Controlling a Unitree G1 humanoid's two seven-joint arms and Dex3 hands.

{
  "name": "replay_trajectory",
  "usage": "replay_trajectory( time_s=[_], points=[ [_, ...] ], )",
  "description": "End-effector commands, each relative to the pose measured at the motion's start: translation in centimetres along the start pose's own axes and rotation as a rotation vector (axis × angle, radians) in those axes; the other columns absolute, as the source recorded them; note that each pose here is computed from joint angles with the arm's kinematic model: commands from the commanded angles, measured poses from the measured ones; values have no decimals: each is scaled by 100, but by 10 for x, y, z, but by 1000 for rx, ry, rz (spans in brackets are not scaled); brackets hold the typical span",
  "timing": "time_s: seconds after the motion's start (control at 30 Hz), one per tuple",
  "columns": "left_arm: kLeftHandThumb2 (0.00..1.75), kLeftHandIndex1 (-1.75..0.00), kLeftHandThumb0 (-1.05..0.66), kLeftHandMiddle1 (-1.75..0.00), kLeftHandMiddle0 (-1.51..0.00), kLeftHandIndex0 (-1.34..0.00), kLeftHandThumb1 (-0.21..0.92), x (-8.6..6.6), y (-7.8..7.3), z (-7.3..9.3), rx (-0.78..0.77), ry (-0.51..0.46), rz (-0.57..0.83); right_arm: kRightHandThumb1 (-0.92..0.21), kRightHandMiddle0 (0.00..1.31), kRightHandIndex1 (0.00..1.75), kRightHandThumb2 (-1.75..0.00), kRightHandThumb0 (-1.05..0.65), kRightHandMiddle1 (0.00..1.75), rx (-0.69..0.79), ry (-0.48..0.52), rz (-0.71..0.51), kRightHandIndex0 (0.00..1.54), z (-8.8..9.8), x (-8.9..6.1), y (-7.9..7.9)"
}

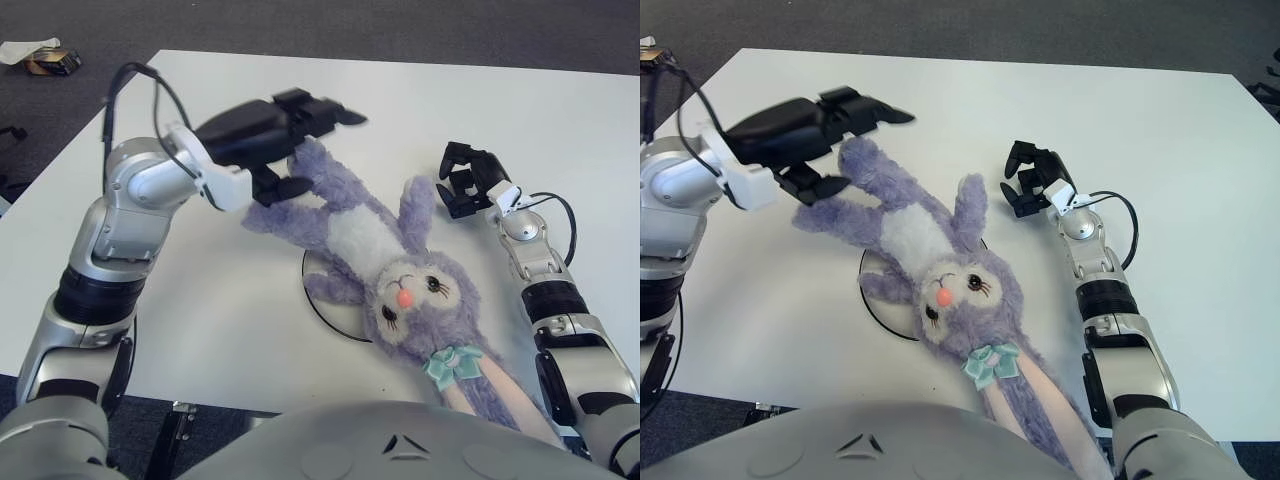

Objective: Put the doll into the plate.

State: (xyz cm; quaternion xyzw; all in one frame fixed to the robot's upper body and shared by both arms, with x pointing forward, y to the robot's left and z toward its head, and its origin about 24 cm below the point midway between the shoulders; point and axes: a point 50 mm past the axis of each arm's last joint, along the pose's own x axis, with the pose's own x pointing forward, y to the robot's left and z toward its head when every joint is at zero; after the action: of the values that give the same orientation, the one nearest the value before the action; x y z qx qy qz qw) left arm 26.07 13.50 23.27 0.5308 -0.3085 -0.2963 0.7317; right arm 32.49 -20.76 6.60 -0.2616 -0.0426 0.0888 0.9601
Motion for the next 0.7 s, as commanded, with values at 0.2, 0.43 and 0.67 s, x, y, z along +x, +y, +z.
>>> replay_trajectory(
  time_s=[0.2,0.43,0.67],
  points=[
    [111,-111,-93,-112,-29,0,92,0,6,-15,57,109,260,-26,66,175,-139,-51,175,-24,180,70,127,-31,-18,21],
    [109,-117,-88,-98,-26,0,92,-5,31,-26,41,164,369,-27,65,175,-137,-50,175,-37,175,80,125,-32,-18,21],
    [111,-98,-88,-82,-15,0,92,-11,45,-41,-45,219,376,-29,64,175,-136,-50,175,-37,186,84,124,-34,-18,21]
  ],
)
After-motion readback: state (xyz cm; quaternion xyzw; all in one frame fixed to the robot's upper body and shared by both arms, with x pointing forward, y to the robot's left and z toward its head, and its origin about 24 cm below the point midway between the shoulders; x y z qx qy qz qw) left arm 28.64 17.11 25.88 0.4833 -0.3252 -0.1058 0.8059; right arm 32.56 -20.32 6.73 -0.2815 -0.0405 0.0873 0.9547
